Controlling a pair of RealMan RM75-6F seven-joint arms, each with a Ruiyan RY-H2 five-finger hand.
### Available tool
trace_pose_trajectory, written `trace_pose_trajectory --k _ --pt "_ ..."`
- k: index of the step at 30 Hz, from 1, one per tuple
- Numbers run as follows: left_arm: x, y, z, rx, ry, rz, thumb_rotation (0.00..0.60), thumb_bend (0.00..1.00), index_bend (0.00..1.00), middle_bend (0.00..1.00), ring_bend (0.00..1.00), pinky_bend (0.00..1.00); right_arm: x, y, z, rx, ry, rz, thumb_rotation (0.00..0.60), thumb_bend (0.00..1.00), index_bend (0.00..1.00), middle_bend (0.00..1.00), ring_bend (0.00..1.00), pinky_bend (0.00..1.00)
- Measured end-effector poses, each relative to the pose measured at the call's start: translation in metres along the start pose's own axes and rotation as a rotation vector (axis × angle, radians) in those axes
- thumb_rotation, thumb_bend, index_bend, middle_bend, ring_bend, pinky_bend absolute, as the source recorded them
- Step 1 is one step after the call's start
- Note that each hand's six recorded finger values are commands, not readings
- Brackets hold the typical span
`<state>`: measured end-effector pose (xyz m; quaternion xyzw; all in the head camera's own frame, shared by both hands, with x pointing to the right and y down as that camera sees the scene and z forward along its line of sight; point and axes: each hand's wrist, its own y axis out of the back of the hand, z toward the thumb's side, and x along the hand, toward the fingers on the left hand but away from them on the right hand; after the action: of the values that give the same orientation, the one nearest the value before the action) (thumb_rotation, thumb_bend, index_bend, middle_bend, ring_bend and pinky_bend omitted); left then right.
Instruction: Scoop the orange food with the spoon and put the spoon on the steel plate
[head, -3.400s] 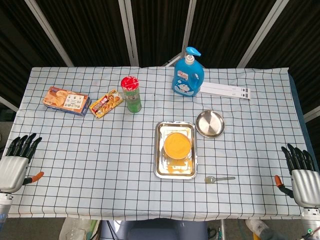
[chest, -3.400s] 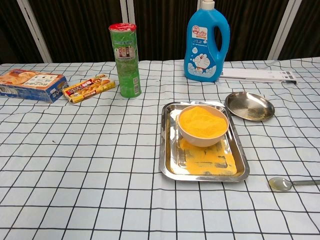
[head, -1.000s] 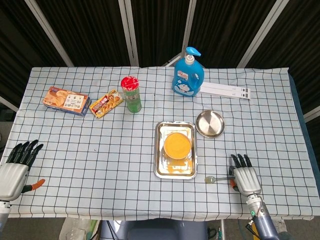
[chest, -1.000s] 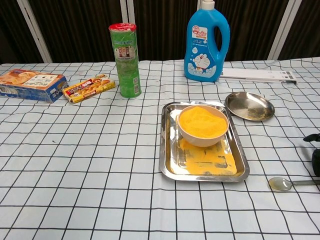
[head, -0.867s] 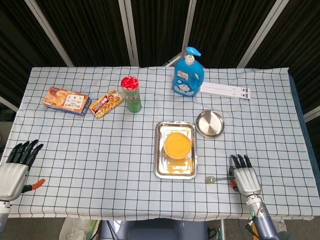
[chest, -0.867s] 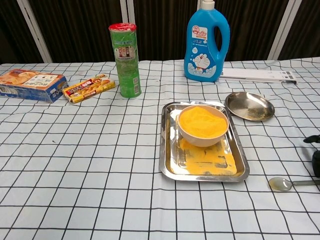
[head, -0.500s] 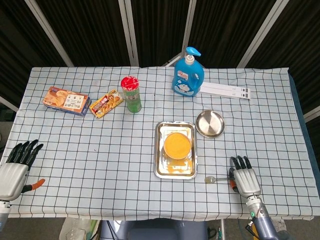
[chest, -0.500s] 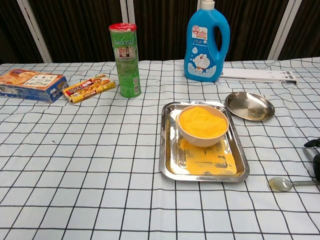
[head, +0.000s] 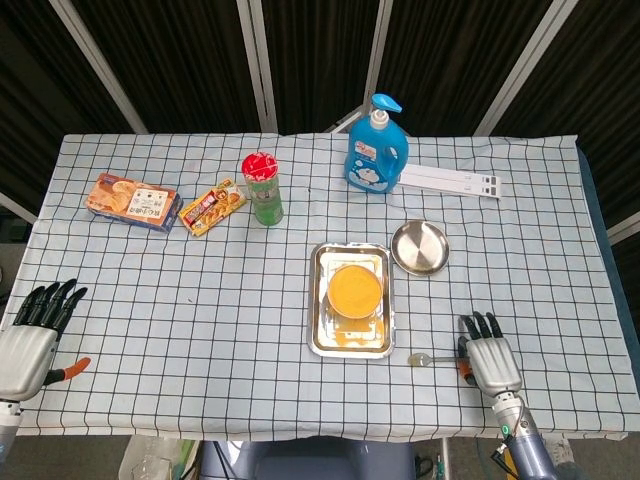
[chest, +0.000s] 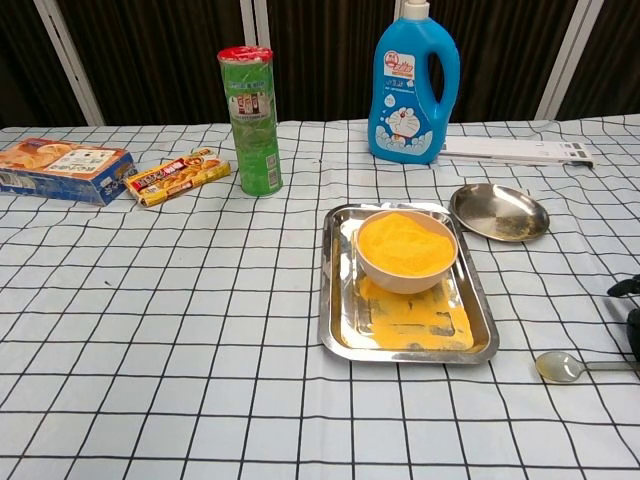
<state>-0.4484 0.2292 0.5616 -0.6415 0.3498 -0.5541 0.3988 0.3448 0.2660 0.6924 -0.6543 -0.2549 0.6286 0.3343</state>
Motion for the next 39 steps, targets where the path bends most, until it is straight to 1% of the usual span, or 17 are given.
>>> trace_pose_trajectory --k 5,10,15,18,23,30,39 --pt "0.001 -0.001 0.001 0.001 -0.001 -0.002 0.6 0.0 0.0 0.0 0.0 0.0 -0.001 0.009 0.001 -0.005 0.0 -0.015 0.6 0.54 0.58 0.15 0.0 0.0" --pt "0.001 -0.001 0.001 0.003 -0.002 -0.002 0.6 0.0 0.0 0.0 0.0 0.0 -0.006 0.025 0.003 -0.052 -0.008 -0.044 0.6 0.54 0.58 0.15 0.0 0.0" --pt "0.001 -0.001 0.001 0.002 -0.005 -0.002 0.6 0.0 0.0 0.0 0.0 0.0 -0.017 0.055 0.009 -0.093 -0.013 -0.092 0.6 0.54 0.58 0.15 0.0 0.0" --pt "0.001 0.0 0.001 0.001 -0.007 -0.002 0.6 0.0 0.0 0.0 0.0 0.0 -0.027 0.074 0.012 -0.096 -0.019 -0.121 0.6 0.54 0.58 0.15 0.0 0.0" --pt "0.001 -0.001 0.001 0.0 -0.01 -0.006 0.6 0.0 0.0 0.0 0.0 0.0 -0.043 0.095 0.018 -0.082 -0.037 -0.127 0.6 0.54 0.58 0.15 0.0 0.0" --pt "0.002 -0.002 0.002 -0.003 -0.018 -0.019 0.6 0.0 0.0 0.0 0.0 0.0 -0.066 0.112 0.038 -0.05 -0.048 -0.11 0.6 0.54 0.58 0.15 0.0 0.0" --pt "0.003 -0.002 0.0 -0.021 -0.021 -0.028 0.6 0.0 0.0 0.0 0.0 0.0 -0.092 0.112 0.072 -0.016 -0.05 -0.073 0.6 0.54 0.58 0.15 0.0 0.0"
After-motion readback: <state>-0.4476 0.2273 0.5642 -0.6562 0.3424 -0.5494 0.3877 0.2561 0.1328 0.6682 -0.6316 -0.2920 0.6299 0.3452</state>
